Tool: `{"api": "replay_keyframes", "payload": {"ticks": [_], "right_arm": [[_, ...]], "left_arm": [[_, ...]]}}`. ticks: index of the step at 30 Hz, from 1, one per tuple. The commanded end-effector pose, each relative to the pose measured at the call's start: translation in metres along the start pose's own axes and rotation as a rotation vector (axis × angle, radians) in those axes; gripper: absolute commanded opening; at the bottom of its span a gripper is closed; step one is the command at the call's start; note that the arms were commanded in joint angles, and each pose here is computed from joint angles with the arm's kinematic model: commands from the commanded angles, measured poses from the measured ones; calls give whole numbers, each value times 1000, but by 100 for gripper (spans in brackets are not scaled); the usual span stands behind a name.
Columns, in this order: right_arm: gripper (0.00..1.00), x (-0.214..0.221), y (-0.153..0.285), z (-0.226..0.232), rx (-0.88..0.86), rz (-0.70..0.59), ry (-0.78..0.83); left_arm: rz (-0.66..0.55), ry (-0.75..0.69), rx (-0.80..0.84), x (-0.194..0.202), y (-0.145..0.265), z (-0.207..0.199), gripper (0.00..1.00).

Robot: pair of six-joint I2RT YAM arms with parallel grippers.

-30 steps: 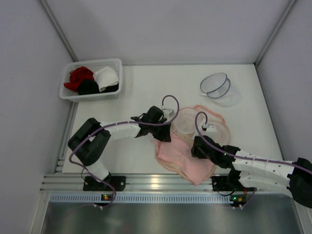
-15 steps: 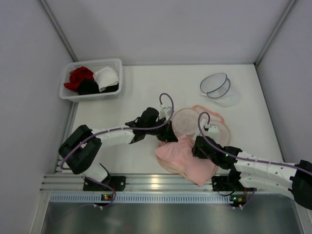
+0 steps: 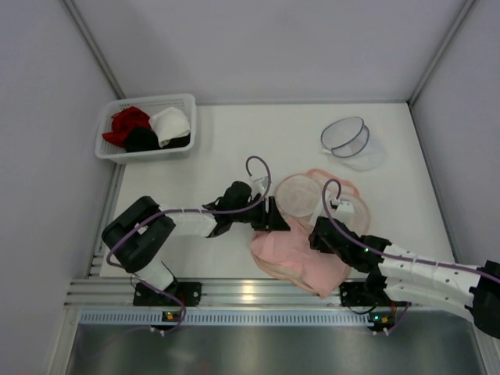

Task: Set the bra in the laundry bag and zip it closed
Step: Adjust the bra in the laundry bag.

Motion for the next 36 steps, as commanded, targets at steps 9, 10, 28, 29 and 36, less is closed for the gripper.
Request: {"api": "replay_keyframes", "payload": {"ticks": [9, 10, 28, 29, 36], "right_arm": [[46, -7, 3, 6, -25, -34, -15], [46, -8, 4, 7, -27, -37, -17], [46, -7, 1, 12, -28, -23, -9], [46, -8, 2, 13, -32, -24, -9], [46, -7, 2, 11, -25, -22, -10]], "left_arm": [[-108, -169, -411, -41, 46, 22, 66], [-98, -166, -442, -37, 52, 26, 68], [-7, -15, -387, 15, 39, 31, 67], [0, -14, -379, 17, 35, 30, 67], [41, -41, -323, 26, 15, 16, 45]]}}
Point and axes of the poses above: each gripper's point midway between its finger pads, its own y axis back along the fingers, its own z axis along the line the jaws close on, x = y × z, the point moved 1 cm from there along y, back along the fingers, and after that the axes turned 4 degrees about -y, right-handed, at the moved point
